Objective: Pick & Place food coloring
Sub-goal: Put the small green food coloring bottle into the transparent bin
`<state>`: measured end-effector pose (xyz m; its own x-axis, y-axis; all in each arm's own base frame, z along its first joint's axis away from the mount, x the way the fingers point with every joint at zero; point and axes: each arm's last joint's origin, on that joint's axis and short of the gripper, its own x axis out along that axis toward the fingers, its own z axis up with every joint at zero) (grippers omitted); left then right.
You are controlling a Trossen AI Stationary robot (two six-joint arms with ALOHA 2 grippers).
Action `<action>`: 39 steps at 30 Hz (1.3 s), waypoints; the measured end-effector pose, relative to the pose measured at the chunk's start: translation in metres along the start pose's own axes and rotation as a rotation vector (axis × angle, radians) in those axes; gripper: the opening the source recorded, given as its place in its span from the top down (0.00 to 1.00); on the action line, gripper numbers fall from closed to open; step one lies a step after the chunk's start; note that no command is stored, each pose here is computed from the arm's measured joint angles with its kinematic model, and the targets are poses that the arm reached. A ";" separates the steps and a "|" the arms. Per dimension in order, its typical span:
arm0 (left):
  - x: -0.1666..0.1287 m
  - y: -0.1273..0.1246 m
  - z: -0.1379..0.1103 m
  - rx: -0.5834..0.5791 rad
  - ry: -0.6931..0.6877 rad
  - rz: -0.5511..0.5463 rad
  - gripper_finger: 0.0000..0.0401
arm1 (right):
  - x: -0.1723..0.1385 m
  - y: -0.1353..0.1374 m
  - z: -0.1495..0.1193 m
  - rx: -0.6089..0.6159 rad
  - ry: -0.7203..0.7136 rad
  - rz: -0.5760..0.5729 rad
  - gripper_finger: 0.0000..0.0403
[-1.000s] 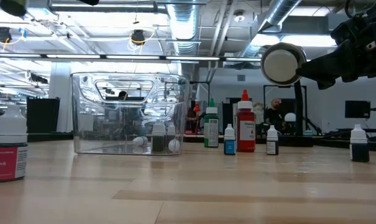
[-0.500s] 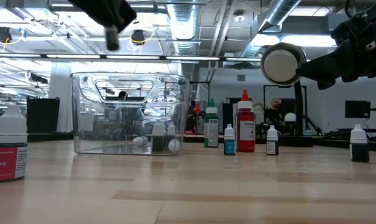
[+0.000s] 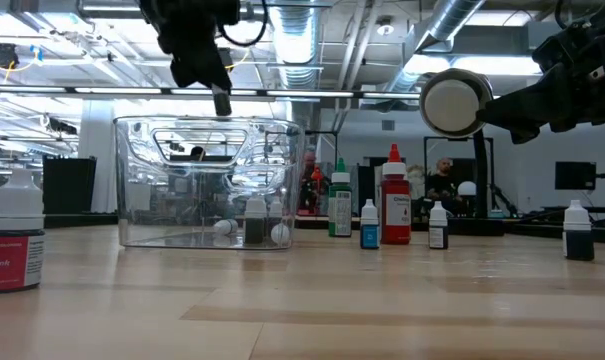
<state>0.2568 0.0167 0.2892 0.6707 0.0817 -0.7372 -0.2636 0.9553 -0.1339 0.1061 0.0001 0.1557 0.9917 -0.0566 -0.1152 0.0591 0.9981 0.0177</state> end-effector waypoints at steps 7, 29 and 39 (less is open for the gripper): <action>0.000 0.026 0.005 -0.131 -0.027 0.112 0.87 | 0.000 0.000 0.000 0.000 0.000 0.000 0.72; 0.050 0.027 0.006 0.087 0.076 0.140 0.87 | 0.000 0.000 0.000 0.000 0.000 0.000 0.72; 0.100 0.016 0.000 0.250 0.183 0.145 0.87 | 0.000 0.000 0.000 0.000 0.000 0.000 0.72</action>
<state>0.3201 0.0400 0.2134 0.4968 0.1913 -0.8465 -0.1537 0.9794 0.1311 0.1061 0.0001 0.1557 0.9917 -0.0562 -0.1155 0.0586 0.9981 0.0177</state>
